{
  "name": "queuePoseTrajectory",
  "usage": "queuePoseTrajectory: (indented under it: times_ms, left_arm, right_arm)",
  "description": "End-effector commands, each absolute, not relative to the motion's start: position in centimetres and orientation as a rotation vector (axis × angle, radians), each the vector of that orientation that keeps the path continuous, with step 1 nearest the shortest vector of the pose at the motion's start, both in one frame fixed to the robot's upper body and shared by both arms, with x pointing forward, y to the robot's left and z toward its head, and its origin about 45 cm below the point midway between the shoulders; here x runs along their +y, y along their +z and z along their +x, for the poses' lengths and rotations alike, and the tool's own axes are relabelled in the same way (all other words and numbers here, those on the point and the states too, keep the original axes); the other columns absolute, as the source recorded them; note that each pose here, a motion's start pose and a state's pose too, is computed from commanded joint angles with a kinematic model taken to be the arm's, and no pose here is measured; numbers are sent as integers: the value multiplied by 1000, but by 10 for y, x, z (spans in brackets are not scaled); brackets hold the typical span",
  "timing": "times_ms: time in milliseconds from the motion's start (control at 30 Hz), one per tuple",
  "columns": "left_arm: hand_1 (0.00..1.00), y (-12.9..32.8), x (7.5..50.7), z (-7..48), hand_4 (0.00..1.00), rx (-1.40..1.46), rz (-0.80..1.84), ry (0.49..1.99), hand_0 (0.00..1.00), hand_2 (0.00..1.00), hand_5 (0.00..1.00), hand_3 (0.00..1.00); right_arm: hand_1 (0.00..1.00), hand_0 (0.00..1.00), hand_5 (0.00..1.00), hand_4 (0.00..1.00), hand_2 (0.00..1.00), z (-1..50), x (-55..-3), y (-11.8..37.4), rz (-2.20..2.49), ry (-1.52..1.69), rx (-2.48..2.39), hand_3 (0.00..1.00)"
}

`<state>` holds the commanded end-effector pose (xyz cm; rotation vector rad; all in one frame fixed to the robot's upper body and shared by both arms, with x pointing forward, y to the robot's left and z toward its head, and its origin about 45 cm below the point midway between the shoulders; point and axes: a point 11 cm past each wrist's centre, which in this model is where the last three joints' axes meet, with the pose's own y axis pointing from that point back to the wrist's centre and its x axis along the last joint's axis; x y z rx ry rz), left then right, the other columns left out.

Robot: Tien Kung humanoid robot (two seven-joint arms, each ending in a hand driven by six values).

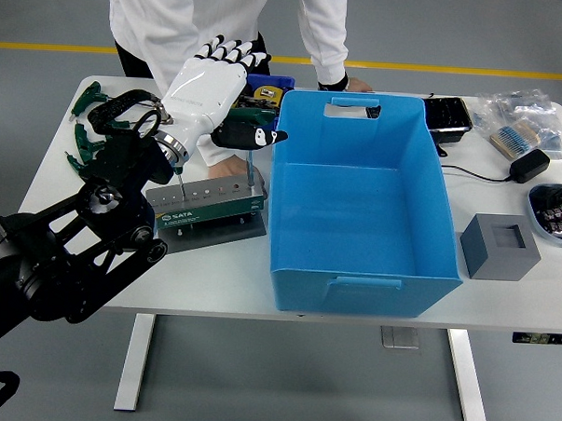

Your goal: Lift tool from toolbox,place it in box,lift tool from toolbox,place it in box

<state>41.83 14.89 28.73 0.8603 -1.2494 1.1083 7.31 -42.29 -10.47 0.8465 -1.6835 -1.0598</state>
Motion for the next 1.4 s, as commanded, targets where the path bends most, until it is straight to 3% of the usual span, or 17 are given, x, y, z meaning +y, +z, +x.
queuePoseTrajectory:
  times_ms: [300,333,500,533,700,733,900,933,1100,1133,1300,1333,1400]
  left_arm:
    - [947,265,144,434,998,-1222,937,1104,963,968,687,884]
    - [886,263,144,436,998,-1222,943,1104,884,909,700,840]
    - [886,259,141,440,998,-1254,933,1118,884,909,700,840]
    - [666,258,140,441,998,-1270,930,1116,634,729,705,826]
    - [666,250,141,446,998,-1298,960,1105,634,729,705,826]
    - [505,249,142,447,998,-1301,968,1104,494,570,708,736]
    - [505,240,150,454,998,-1328,1027,1100,494,570,708,736]
    - [383,239,151,455,998,-1330,1033,1104,419,444,708,633]
    - [383,238,159,461,998,-1377,1035,1120,419,444,708,633]
    - [359,238,161,462,998,-1385,1035,1120,378,412,700,532]
    - [359,241,166,466,998,-1423,1026,1126,378,412,700,532]
    - [326,241,167,466,998,-1423,1027,1127,336,372,701,449]
    - [326,240,170,467,998,-1422,1026,1128,336,372,701,449]
  right_arm:
    - [748,722,785,859,788,77,-425,-103,847,-1047,-1689,632]
    - [746,722,789,859,785,77,-425,-103,848,-1045,-1688,630]
    - [746,722,789,859,785,80,-427,-102,853,-1037,-1686,630]
    - [745,722,790,861,782,81,-427,-102,855,-1035,-1687,629]
    - [745,722,790,861,782,84,-430,-100,860,-1024,-1691,629]
    - [738,722,790,861,778,84,-430,-100,861,-1023,-1692,628]
    - [738,722,790,861,778,85,-431,-100,864,-1017,-1697,628]
    - [734,722,791,861,776,85,-431,-99,864,-1016,-1698,625]
    - [734,722,791,861,776,87,-432,-99,868,-1010,-1705,625]
    - [733,718,792,861,776,87,-432,-99,869,-1008,-1705,626]
    - [733,718,792,861,776,88,-434,-98,870,-1001,-1705,626]
    - [731,713,790,861,774,88,-434,-98,870,-999,-1704,625]
    - [731,713,790,861,774,89,-434,-97,872,-994,-1703,625]
